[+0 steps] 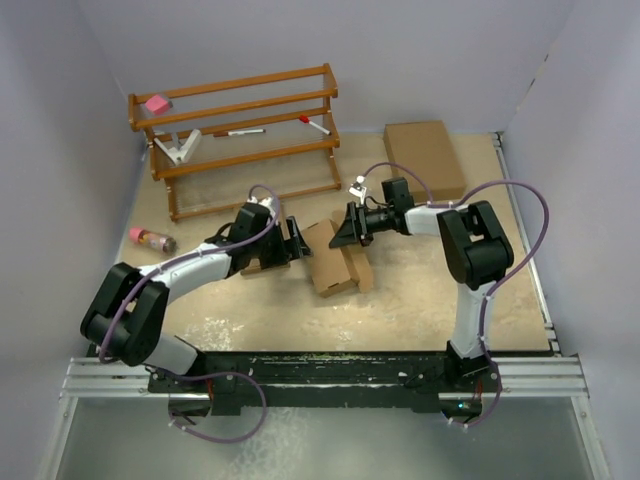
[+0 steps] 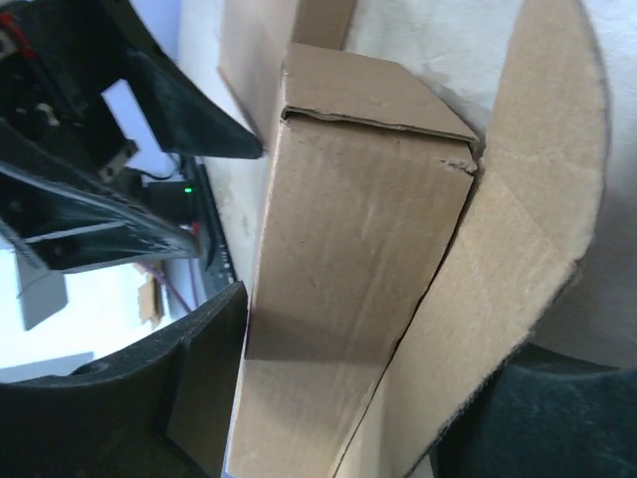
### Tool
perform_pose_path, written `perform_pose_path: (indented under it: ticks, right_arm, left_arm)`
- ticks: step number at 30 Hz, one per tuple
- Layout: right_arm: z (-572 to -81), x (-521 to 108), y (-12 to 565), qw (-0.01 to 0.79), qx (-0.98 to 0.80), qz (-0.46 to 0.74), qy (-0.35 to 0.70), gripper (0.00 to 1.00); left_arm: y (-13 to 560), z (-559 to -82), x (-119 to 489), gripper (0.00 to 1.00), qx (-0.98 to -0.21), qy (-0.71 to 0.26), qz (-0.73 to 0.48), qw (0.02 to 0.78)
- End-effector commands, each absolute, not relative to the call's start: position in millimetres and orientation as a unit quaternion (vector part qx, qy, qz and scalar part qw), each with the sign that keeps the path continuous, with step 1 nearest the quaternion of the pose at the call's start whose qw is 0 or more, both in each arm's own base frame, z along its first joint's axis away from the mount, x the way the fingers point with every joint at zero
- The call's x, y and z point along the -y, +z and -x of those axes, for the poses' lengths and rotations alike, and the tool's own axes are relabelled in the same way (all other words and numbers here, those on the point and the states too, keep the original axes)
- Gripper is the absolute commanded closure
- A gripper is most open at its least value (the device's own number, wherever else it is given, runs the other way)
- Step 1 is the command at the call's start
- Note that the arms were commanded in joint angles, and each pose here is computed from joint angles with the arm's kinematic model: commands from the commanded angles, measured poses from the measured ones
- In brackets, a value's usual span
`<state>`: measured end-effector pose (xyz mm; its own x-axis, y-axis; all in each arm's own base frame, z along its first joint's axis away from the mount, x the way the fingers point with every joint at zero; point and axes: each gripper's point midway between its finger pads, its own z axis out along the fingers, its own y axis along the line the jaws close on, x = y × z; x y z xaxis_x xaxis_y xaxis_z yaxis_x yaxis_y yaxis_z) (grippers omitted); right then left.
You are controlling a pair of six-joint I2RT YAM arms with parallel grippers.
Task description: Fold the paper box
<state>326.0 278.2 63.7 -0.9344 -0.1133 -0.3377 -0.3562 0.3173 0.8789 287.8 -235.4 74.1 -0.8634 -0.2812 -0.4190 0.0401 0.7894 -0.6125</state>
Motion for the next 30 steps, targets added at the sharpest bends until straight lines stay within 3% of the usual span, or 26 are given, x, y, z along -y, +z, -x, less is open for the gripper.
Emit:
perform_pose_path:
  ticks: [1, 10, 12, 13, 21, 24, 25, 27, 30]
  right_arm:
    - [-338, -264, 56, 0.139, -0.832, 0.161, 0.512, 0.3]
    - [-353, -235, 46, 0.186, -0.871, 0.2, 0.408, 0.2]
    - [-356, -227, 49, 0.199, -0.874, 0.219, 0.386, 0.02]
    - [-357, -224, 54, 0.208, -0.872, 0.225, 0.381, 0.0]
    - [-371, -186, 79, 0.283, -0.872, 0.276, 0.289, 0.0]
    - [-381, -181, 96, 0.331, -0.858, 0.287, 0.27, 0.14]
    - [-377, -186, 98, 0.329, -0.853, 0.285, 0.289, 0.26]
    - [-370, -195, 91, 0.307, -0.852, 0.273, 0.324, 0.58]
    - [-360, -204, 70, 0.253, -0.858, 0.261, 0.363, 0.88]
  left_arm:
    - [97, -314, 247, 0.14, -0.895, -0.336, 0.046, 0.29]
    - [88, -319, 246, 0.14, -0.905, -0.316, 0.042, 0.282]
    - [91, -319, 246, 0.14, -0.905, -0.315, 0.039, 0.283]
    - [93, -320, 246, 0.14, -0.905, -0.314, 0.037, 0.284]
    - [106, -323, 249, 0.14, -0.902, -0.32, 0.027, 0.29]
    - [104, -325, 253, 0.14, -0.902, -0.321, 0.025, 0.287]
    - [104, -326, 254, 0.14, -0.903, -0.321, 0.024, 0.286]
    - [100, -328, 258, 0.14, -0.905, -0.32, 0.022, 0.28]
    - [92, -330, 264, 0.14, -0.909, -0.315, 0.017, 0.271]
